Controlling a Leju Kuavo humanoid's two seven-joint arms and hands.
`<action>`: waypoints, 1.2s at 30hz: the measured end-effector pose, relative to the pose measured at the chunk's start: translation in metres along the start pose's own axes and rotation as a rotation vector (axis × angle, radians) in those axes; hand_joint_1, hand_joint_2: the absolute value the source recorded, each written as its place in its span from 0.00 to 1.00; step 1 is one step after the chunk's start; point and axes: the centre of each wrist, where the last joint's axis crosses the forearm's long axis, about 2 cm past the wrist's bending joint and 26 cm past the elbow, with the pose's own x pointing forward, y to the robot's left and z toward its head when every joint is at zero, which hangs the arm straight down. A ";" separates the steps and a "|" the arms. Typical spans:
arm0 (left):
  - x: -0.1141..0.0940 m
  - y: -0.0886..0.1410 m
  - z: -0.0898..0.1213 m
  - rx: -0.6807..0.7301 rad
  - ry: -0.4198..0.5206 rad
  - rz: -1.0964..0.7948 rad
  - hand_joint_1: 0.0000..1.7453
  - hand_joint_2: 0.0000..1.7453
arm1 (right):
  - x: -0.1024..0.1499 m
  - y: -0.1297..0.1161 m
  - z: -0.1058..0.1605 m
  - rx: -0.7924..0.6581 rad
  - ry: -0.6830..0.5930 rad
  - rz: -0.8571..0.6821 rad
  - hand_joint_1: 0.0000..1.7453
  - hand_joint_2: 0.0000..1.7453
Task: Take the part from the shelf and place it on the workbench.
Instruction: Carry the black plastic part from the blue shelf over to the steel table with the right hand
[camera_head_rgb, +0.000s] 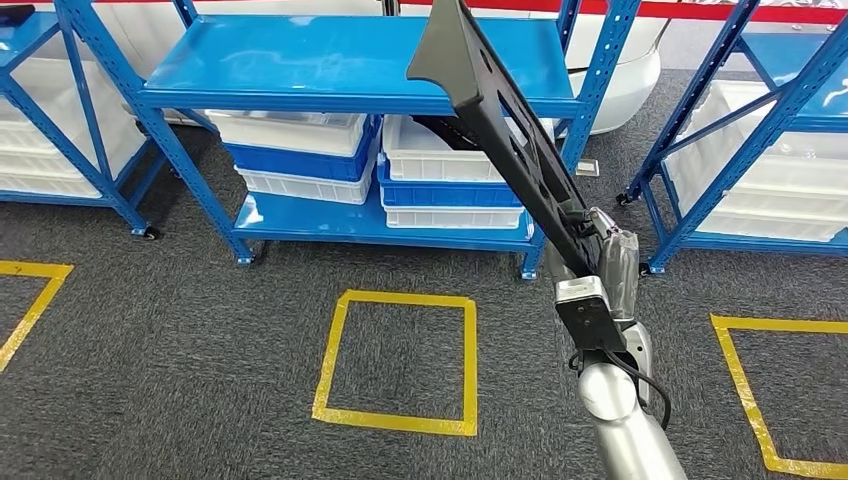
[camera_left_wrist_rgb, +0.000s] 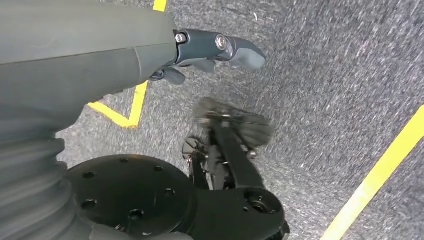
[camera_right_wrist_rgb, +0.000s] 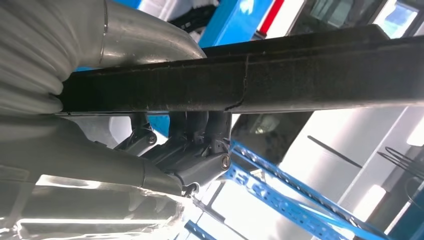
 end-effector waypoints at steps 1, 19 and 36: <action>0.000 0.000 0.000 -0.001 -0.006 -0.001 0.00 1.00 | -0.001 0.001 -0.001 0.002 0.004 -0.006 1.00 1.00; -0.002 -0.002 0.001 -0.001 0.008 0.009 0.00 1.00 | -0.005 0.008 -0.006 0.013 0.014 -0.045 1.00 1.00; -0.005 0.000 0.002 0.001 0.013 0.006 0.00 1.00 | -0.005 0.008 -0.005 0.012 -0.003 -0.007 1.00 1.00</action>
